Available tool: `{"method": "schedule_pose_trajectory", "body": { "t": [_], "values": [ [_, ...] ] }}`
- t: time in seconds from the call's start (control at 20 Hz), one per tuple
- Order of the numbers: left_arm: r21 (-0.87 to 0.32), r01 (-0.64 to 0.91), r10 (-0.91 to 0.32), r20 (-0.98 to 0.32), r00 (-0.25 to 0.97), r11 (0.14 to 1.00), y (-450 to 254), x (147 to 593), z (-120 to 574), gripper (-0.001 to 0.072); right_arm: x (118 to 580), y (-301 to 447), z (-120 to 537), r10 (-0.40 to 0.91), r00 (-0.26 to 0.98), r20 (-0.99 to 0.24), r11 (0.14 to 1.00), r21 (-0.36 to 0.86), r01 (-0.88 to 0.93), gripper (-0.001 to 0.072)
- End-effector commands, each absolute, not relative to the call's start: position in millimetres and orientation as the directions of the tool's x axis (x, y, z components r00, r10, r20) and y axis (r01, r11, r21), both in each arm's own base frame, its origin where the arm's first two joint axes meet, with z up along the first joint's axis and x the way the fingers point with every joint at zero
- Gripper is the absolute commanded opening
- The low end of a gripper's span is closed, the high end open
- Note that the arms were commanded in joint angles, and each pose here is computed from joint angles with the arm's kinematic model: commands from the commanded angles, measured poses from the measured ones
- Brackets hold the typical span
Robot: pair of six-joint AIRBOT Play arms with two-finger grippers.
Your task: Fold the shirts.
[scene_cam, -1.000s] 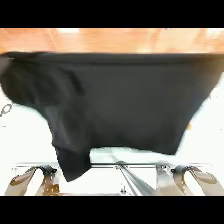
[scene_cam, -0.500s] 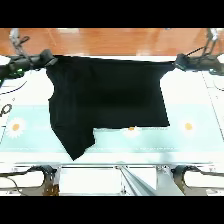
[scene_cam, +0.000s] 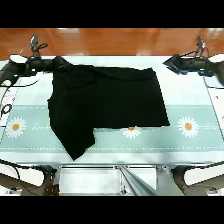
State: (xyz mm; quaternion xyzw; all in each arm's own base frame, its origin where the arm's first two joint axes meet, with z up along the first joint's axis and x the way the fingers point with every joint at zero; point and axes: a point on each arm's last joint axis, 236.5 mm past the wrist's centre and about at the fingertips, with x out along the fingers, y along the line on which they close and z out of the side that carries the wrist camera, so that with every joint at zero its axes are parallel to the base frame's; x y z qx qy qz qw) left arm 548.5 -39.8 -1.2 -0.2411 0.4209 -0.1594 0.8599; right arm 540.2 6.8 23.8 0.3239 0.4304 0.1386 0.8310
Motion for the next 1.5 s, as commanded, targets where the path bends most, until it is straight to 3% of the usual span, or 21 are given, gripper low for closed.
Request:
{"method": "schedule_pose_trajectory", "body": {
  "t": [0.0,0.15,0.3,0.5,0.7,1.4,1.45],
  "values": [
    [-0.611,-0.017,-0.552,-0.726,0.409,0.791,1.7,482.4,-2.0,0.0504,472.2,-42.3,48.4,0.544,0.460,-0.701,0.745,0.657,0.119,0.0410],
    [-0.660,-0.177,-0.559,-0.726,0.402,0.730,41.6,427.6,14.3,0.0504,414.9,-93.2,50.7,0.446,0.479,-0.756,0.751,0.607,0.260,0.0410],
    [-0.669,-0.291,-0.554,-0.735,0.391,0.684,45.9,360.5,-8.2,0.0503,353.3,-96.5,12.7,0.397,0.493,-0.775,0.685,0.607,0.403,0.0410],
    [-0.680,-0.475,-0.616,-0.724,0.310,0.559,30.0,286.2,-61.6,0.0503,300.1,-63.8,-22.9,0.437,0.484,-0.758,0.638,0.641,0.428,0.0410],
    [-0.527,-0.567,-0.530,-0.829,0.178,0.633,51.1,236.9,-103.6,0.0503,290.1,-47.8,-29.0,0.481,0.466,-0.742,0.601,0.667,0.441,0.0410],
    [-0.555,-0.461,-0.592,-0.802,0.077,0.692,-5.3,248.2,-124.6,0.0496,296.5,-56.8,-30.5,0.443,0.493,-0.749,0.608,0.655,0.448,0.0409],
    [-0.554,-0.443,-0.591,-0.804,0.066,0.705,-9.8,248.9,-124.3,0.0349,296.7,-58.4,-31.3,0.436,0.494,-0.752,0.612,0.651,0.450,0.0409]
  ]
}}
